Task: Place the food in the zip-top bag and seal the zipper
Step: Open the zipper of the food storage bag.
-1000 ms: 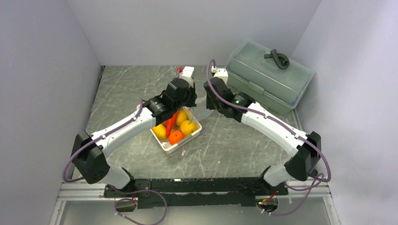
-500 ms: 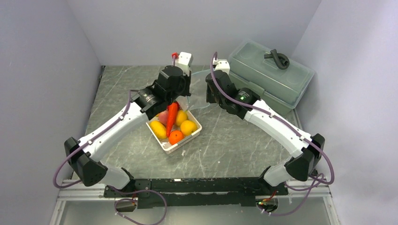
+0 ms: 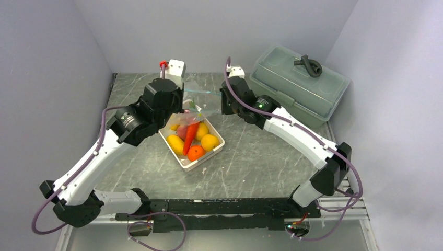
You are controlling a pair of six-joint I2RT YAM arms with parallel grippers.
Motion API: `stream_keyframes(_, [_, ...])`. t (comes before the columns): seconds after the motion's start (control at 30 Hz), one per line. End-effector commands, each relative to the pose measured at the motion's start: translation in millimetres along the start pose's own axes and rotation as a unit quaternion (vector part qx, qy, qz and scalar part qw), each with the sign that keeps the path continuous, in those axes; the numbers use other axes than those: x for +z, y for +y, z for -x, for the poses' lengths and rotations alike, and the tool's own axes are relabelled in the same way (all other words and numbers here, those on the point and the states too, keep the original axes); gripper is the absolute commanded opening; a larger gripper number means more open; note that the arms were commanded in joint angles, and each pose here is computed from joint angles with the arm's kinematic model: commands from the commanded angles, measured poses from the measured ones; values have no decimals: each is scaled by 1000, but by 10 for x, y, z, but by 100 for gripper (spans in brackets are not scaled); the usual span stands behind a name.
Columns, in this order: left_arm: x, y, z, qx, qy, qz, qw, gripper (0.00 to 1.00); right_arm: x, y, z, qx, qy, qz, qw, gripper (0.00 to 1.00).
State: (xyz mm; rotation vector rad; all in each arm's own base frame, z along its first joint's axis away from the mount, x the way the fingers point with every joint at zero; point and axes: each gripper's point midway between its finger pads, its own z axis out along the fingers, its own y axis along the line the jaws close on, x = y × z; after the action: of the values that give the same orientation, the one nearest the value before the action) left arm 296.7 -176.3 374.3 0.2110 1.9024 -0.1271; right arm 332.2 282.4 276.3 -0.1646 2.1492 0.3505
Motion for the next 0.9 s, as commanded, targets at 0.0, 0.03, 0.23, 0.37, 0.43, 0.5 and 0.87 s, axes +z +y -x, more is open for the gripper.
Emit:
stream_keyframes(0.0, [-200, 385, -12, 23, -2, 70, 997, 0, 48, 185, 85, 1, -7, 38, 999, 0])
stream_keyframes(0.03, [-222, 421, -23, 24, -1, 77, 997, 0, 63, 216, 68, 1, -4, 46, 999, 0])
stream_keyframes(0.23, [-297, 575, -60, 39, 9, 109, 993, 0, 98, 463, 74, 1, 0, 98, 995, 0])
stream_keyframes(0.37, [-339, 635, -59, 45, 12, 120, 992, 0, 50, 764, 153, -2, -3, 161, 987, 6])
stream_keyframes(0.43, [-363, 674, -57, 47, 11, 129, 990, 0, 9, 904, 180, -9, -5, 186, 982, 12])
stream_keyframes(0.5, [-381, 714, -60, 51, 12, 137, 989, 0, -25, 999, 218, -17, -10, 203, 979, 18])
stream_keyframes(0.87, [-395, 900, -215, 81, 29, 190, 978, 0, -396, 1230, 519, -39, -47, 265, 962, 51])
